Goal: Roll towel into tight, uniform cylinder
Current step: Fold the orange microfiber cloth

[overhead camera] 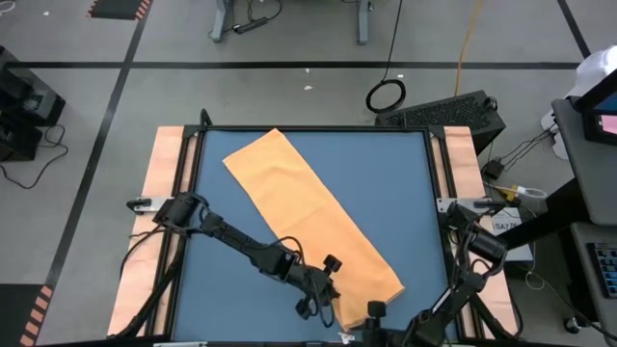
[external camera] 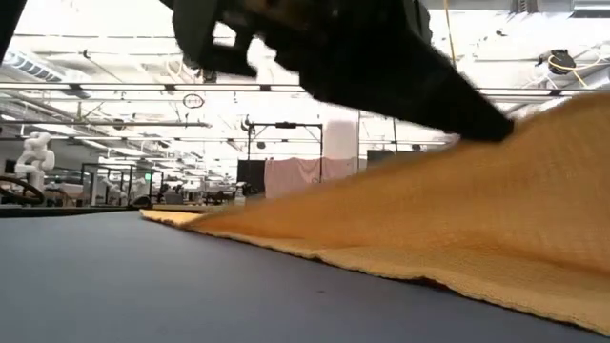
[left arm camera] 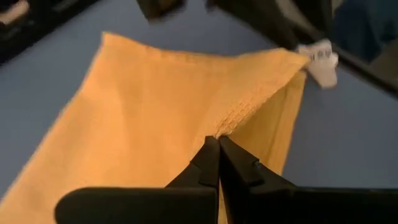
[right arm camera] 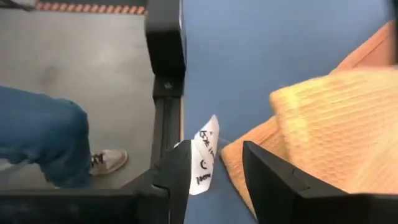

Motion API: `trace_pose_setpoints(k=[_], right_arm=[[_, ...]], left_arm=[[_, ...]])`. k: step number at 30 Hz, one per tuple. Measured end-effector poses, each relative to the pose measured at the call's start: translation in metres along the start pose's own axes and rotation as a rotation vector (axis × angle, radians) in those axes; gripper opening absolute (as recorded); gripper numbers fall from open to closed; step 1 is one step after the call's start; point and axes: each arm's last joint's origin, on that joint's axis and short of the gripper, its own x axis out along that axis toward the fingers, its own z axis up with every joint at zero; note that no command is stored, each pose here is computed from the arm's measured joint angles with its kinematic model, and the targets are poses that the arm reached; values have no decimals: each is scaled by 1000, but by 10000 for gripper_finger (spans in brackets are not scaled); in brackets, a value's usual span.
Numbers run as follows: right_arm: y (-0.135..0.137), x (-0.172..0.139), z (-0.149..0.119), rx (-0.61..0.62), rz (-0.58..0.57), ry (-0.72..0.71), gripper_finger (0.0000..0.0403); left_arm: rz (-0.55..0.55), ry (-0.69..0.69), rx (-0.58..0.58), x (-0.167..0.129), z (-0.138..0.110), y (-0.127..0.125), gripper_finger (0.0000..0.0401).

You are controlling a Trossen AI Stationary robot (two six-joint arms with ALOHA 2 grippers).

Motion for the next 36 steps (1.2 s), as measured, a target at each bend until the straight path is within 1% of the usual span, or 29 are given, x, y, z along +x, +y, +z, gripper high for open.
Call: trace_pose_setpoints(k=[5,11,14,16,20,23,29,33,36], right_arm=[[-4,13,-3,40,14,71,118],[-7,19,-4,75,4,81,103],[-6,14,0,78,37,108,97],[-6,5,5,82,55,124,94],[-8,-6,8,76,48,145,89],[-10,-5,8,67,32,154,83],[-16,13,5,79,-5,171,50],[-19,19,6,93,-13,163,26],[-17,22,10,84,12,148,12]], left_arm=[[-8,8,-39,0,-1,-1,4],[7,7,-49,0,-1,2,4],[33,14,-48,0,-1,2,4],[41,17,-49,0,-1,3,4],[48,10,-50,0,0,4,4],[57,-22,-52,-1,3,5,4],[64,-47,-54,-2,6,6,4],[62,-44,-80,-2,6,5,4],[58,-34,-79,-2,5,4,4]])
